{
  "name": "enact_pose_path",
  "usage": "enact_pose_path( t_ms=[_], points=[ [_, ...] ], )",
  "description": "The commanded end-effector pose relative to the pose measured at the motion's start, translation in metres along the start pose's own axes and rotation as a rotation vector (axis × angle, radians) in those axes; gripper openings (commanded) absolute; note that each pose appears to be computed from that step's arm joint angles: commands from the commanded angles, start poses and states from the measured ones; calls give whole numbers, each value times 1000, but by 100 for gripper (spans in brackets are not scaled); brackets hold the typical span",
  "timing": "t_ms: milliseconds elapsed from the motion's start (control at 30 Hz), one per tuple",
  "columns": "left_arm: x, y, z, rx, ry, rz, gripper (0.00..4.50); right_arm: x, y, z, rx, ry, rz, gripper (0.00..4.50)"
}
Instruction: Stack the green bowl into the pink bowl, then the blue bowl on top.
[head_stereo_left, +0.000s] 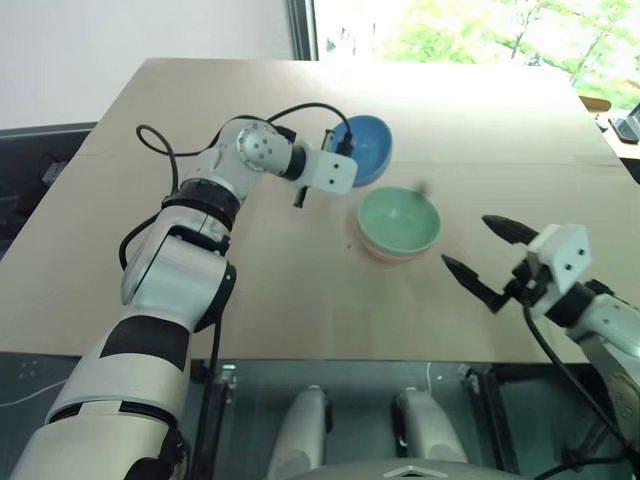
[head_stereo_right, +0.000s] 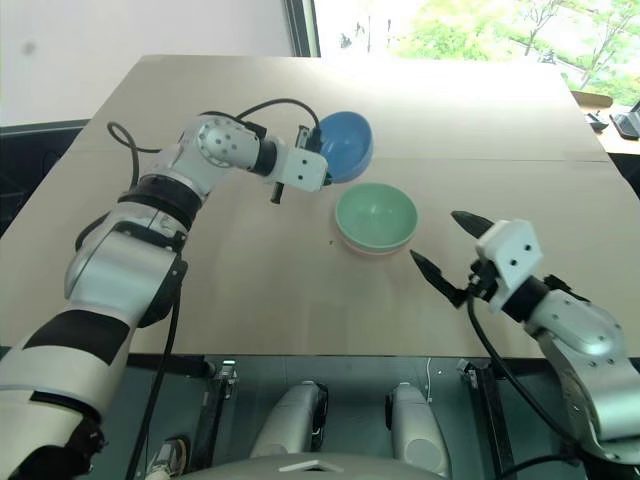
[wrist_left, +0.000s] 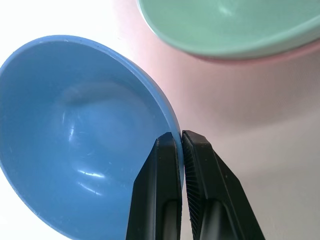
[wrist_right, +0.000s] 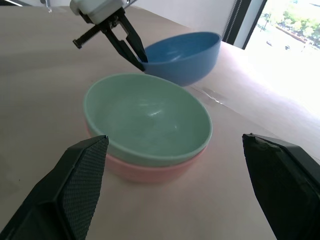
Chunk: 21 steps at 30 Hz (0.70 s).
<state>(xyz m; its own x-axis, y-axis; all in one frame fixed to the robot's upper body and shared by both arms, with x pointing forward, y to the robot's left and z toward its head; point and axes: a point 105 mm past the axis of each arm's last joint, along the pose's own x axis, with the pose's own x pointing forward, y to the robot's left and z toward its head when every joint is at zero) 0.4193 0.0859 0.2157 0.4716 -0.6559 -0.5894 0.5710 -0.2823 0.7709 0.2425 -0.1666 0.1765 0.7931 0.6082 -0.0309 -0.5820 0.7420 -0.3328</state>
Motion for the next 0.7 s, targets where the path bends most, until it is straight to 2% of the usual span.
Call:
enact_pose_path(
  t_ms=[33, 167, 233, 300, 500, 533, 633, 700],
  points=[
    [-15, 24, 15, 66, -28, 75, 27, -7, -1, 18, -45, -62, -25, 450],
    [-20, 33, 34, 68, -121, 85, 27, -11, -2, 19, -41, -61, -51, 450],
    [-23, 34, 54, 65, -243, 70, 27, -15, -2, 18, -41, -52, -61, 450],
    [-26, 25, 69, 77, -337, 10, 27, -18, -1, 17, -43, -43, -67, 450],
    [-27, 4, 89, 106, -448, -120, 27, -20, 1, 17, -53, -33, -84, 450],
    [-27, 0, 90, 107, -450, -142, 80, -20, 1, 17, -54, -33, -87, 450],
    [-28, -1, 100, 102, -511, -126, 157, -20, -1, 15, -56, -31, -94, 450],
    [-29, 2, 105, 89, -536, -100, 237, -20, -2, 14, -58, -28, -95, 450]
  ],
)
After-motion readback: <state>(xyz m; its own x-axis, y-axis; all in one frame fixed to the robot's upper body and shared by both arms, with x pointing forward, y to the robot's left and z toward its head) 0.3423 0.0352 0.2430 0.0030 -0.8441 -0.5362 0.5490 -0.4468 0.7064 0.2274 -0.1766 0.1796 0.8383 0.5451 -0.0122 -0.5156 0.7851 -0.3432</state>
